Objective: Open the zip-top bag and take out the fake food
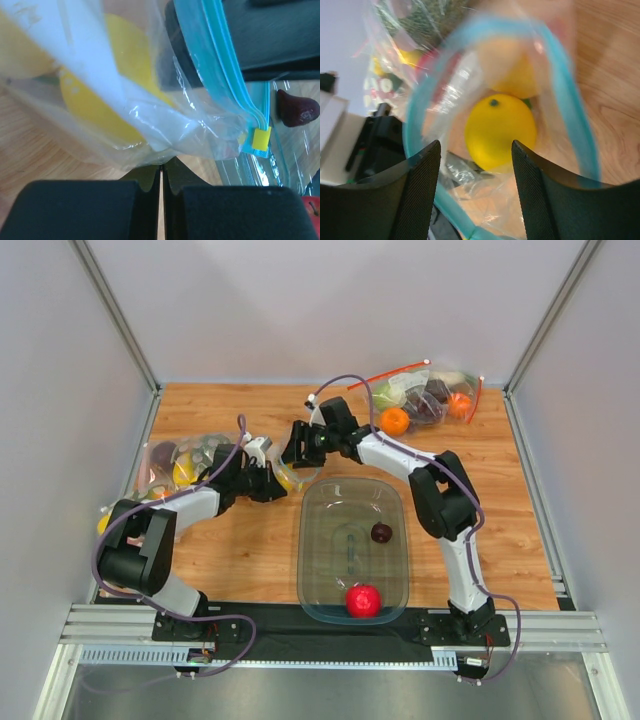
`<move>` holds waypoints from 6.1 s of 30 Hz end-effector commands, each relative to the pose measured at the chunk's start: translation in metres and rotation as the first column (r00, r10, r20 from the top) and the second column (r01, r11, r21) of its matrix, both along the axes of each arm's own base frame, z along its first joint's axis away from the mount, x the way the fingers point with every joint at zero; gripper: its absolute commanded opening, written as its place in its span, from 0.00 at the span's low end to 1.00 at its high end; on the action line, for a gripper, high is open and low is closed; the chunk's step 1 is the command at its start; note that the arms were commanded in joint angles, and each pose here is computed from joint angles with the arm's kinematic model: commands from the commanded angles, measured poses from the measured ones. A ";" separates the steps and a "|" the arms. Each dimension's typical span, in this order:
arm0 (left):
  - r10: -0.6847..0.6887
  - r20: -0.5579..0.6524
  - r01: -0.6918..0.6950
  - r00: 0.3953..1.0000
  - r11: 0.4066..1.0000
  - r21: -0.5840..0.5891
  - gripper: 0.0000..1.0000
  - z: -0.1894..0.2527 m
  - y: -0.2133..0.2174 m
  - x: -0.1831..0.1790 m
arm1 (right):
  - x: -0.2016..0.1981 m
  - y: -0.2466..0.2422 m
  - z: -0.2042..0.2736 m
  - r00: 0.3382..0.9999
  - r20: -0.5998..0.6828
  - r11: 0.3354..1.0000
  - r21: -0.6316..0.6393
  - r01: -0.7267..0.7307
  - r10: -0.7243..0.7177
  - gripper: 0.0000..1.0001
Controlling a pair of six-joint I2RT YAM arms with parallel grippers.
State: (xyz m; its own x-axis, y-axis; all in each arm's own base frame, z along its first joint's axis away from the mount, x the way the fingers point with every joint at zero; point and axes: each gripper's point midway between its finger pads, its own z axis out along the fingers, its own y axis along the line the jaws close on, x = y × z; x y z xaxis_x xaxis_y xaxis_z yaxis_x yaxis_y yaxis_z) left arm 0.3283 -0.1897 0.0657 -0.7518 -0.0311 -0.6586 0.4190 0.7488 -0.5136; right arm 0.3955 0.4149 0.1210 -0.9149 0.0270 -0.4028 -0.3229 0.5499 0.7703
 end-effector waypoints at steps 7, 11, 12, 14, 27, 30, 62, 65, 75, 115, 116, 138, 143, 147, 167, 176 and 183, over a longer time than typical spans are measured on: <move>0.005 0.053 -0.009 0.999 0.998 0.066 0.00 0.007 0.007 0.006 | -0.006 -0.019 -0.048 1.000 0.024 0.977 -0.212 -0.001 0.006 0.61; -0.008 0.045 0.005 0.999 0.998 0.070 0.00 0.005 0.006 0.007 | -0.012 -0.009 -0.038 0.998 0.044 0.982 -0.184 -0.043 0.052 0.61; -0.010 0.042 0.007 0.999 0.998 0.067 0.00 0.005 0.005 0.008 | -0.015 -0.006 -0.036 0.997 0.047 0.982 -0.180 -0.058 0.068 0.62; -0.023 0.040 0.020 0.999 0.998 0.060 0.00 0.005 0.004 0.006 | -0.020 0.000 -0.032 0.993 0.061 0.978 -0.185 -0.092 0.105 0.64; -0.054 0.057 0.051 0.997 0.997 0.057 0.00 0.013 -0.003 0.000 | -0.030 0.029 -0.027 0.978 0.105 0.973 -0.165 -0.159 0.178 0.70; -0.068 0.066 0.064 0.996 0.996 0.054 0.00 0.015 -0.005 -0.001 | -0.029 0.033 -0.035 0.975 0.110 0.963 -0.212 -0.165 0.191 0.70; 0.025 0.020 -0.027 0.999 0.990 0.138 0.00 0.008 0.015 -0.006 | -0.013 -0.019 -0.009 0.980 0.170 0.957 -0.286 -0.047 0.100 0.04; 0.043 0.011 -0.044 0.999 0.987 0.155 0.00 0.005 0.019 -0.006 | -0.003 -0.025 0.006 0.985 0.163 0.977 -0.211 -0.014 0.050 0.04; 0.092 -0.014 -0.087 0.996 0.977 0.197 0.00 0.001 0.026 0.000 | -0.001 -0.022 0.035 0.994 0.109 0.999 -0.029 -0.016 0.019 0.05; 0.175 -0.072 -0.163 0.982 0.975 0.147 0.00 0.013 0.036 0.011 | -0.134 -0.149 0.076 0.967 0.226 0.976 -0.205 -0.073 0.120 0.09; 0.172 -0.071 -0.161 0.983 0.976 0.145 0.00 0.014 0.036 0.011 | -0.137 -0.152 0.073 0.969 0.218 0.974 -0.217 -0.071 0.119 0.10; 0.137 -0.064 -0.128 0.989 0.984 0.126 0.00 0.026 0.033 -0.002 | -0.122 -0.152 0.092 0.949 0.296 0.960 -0.281 -0.022 0.109 0.80; 0.132 -0.059 -0.125 0.989 0.985 0.120 0.00 0.028 0.033 -0.004 | -0.090 -0.110 0.126 0.934 0.346 0.992 -0.118 -0.048 0.086 0.79; 0.135 -0.051 -0.128 0.990 0.985 0.119 0.00 0.030 0.034 -0.008 | -0.061 -0.077 0.119 0.932 0.349 0.994 -0.081 -0.079 0.102 0.78; 0.118 -0.025 -0.115 0.993 0.989 0.095 0.00 0.035 0.029 -0.017 | 0.003 0.009 0.041 0.947 0.271 0.984 -0.083 -0.157 0.174 0.72; 0.080 0.014 -0.081 0.997 0.995 0.055 0.26 0.045 0.020 -0.015 | 0.014 0.024 0.033 0.962 0.213 0.985 -0.003 -0.174 0.170 0.00; 0.187 0.051 -0.187 0.981 0.982 -0.014 0.64 0.083 0.030 0.008 | 0.038 -0.008 0.038 0.967 0.220 0.991 0.018 -0.135 0.128 0.00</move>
State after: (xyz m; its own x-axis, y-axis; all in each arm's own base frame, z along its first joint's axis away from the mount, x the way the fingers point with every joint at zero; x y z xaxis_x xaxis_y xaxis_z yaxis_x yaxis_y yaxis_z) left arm 0.3114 -0.1600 0.1002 -0.7768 -0.0881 -0.6236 0.2869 0.8319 -0.4749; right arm 0.4126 0.4197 0.1355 -0.8310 -0.1161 -0.5440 -0.5231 0.4961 0.6930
